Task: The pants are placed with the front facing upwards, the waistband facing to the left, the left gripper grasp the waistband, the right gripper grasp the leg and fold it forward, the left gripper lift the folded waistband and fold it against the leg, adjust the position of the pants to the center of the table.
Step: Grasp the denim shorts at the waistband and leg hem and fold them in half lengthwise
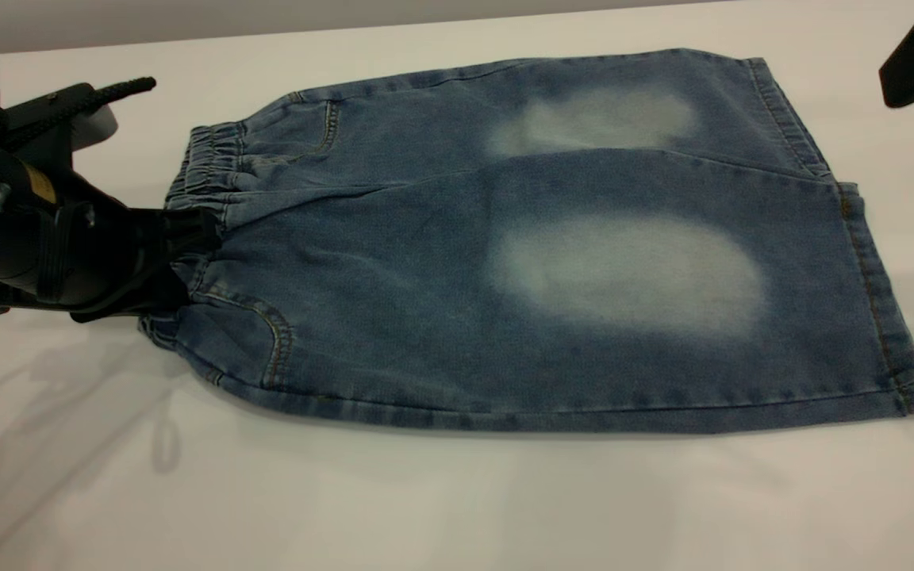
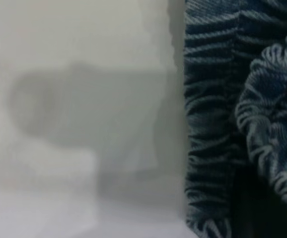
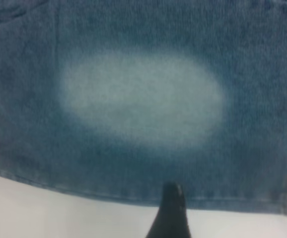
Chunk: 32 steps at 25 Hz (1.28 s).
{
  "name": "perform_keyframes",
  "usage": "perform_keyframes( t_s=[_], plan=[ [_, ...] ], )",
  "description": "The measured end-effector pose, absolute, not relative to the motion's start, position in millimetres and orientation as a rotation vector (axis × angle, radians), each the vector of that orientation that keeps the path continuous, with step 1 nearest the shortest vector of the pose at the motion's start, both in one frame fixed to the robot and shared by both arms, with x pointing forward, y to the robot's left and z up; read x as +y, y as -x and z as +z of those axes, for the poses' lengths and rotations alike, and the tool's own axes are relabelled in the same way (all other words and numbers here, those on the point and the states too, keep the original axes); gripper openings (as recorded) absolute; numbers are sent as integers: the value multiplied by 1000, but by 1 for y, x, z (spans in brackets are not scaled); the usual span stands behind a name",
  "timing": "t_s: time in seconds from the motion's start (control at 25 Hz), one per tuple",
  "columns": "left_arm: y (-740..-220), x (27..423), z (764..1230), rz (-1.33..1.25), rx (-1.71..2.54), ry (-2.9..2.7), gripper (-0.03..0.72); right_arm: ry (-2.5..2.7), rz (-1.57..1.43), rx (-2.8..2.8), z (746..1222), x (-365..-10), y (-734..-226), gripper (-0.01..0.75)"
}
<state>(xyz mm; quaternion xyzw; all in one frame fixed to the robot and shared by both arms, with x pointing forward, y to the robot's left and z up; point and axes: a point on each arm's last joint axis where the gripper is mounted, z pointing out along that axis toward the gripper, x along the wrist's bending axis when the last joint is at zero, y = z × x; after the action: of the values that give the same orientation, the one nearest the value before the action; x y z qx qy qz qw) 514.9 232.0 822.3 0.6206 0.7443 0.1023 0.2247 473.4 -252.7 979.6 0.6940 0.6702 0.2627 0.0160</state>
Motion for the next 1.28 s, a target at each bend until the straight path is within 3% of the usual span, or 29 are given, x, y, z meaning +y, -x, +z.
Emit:
perform_keyframes(
  t_s=[0.96, 1.28],
  plan=[
    [-516, 232, 823, 287, 2043, -1710, 57, -2351, 369, 2257, 849, -256, -489, 533],
    [-516, 232, 823, 287, 2043, -1710, 57, -2348, 294, 2262, 828, -259, -489, 533]
  ],
)
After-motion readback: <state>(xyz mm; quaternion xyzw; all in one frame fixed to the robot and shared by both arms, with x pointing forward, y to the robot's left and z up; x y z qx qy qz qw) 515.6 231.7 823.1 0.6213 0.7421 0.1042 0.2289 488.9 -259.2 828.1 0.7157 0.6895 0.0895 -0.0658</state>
